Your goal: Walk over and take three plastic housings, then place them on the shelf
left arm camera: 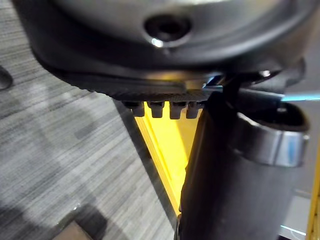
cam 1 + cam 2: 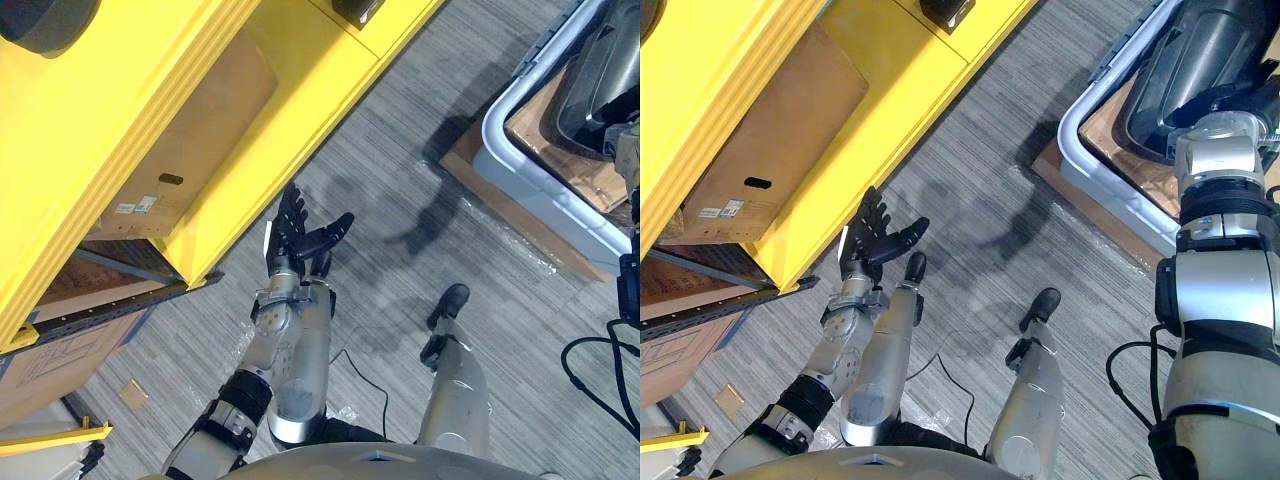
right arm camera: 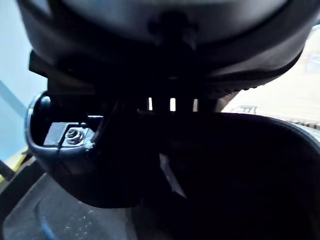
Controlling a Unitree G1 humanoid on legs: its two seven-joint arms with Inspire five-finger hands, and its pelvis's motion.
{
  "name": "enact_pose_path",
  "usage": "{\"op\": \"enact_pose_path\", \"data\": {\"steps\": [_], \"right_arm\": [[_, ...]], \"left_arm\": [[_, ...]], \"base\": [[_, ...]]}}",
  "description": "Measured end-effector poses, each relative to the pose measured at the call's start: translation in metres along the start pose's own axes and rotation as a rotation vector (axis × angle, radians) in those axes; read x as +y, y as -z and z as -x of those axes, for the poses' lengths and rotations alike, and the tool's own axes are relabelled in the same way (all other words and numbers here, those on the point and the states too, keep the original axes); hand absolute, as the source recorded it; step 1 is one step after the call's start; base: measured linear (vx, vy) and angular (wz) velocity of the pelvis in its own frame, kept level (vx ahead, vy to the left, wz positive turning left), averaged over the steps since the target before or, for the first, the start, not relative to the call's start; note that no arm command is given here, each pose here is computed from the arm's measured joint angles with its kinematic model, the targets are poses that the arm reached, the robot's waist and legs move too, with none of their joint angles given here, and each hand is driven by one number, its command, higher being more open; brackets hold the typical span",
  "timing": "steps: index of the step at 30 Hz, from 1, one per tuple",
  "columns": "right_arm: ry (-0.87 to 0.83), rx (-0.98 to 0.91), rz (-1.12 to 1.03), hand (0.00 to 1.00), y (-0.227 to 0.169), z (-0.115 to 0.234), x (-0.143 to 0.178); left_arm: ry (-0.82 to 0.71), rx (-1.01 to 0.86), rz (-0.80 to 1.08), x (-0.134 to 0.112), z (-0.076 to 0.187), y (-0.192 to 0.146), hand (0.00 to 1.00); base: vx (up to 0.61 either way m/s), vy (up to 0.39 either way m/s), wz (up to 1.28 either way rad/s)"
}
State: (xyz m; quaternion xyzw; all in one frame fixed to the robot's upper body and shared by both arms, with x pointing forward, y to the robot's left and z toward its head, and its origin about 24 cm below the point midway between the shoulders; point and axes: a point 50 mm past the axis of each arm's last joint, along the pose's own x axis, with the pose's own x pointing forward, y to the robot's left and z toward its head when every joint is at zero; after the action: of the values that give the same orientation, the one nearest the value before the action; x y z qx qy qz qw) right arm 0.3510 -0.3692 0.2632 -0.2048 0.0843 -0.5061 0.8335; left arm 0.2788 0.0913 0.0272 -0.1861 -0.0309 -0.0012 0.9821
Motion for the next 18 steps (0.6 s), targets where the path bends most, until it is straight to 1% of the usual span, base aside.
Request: {"op": "enact_pose_path", "data": {"steps": [5, 10, 14, 18], "right_arm": [[0.066, -0.042, -0.040, 0.00, -0.003, 0.002, 0.000], [0.141, -0.043, -0.001, 0.00, 0.009, 0.001, 0.001], [0.233, -0.103, -0.017, 0.00, 0.004, -0.001, -0.009], [0.298, -0.169, 0.009, 0.00, -0.002, -0.006, -0.025]], "left_arm": [[-0.020, 0.012, -0.001, 0.010, 0.004, 0.001, 1.00], [-0.055, 0.022, -0.054, 0.036, 0.011, 0.000, 1.00], [-0.077, 0.027, -0.068, 0.056, 0.015, -0.003, 1.00], [-0.032, 0.000, -0.087, 0.060, 0.017, -0.012, 1.00]], "base": [[-0.02, 0.005, -0.03], [0.00, 0.000, 0.00], [0.00, 0.000, -0.04], [0.01, -0.017, -0.07]]}}
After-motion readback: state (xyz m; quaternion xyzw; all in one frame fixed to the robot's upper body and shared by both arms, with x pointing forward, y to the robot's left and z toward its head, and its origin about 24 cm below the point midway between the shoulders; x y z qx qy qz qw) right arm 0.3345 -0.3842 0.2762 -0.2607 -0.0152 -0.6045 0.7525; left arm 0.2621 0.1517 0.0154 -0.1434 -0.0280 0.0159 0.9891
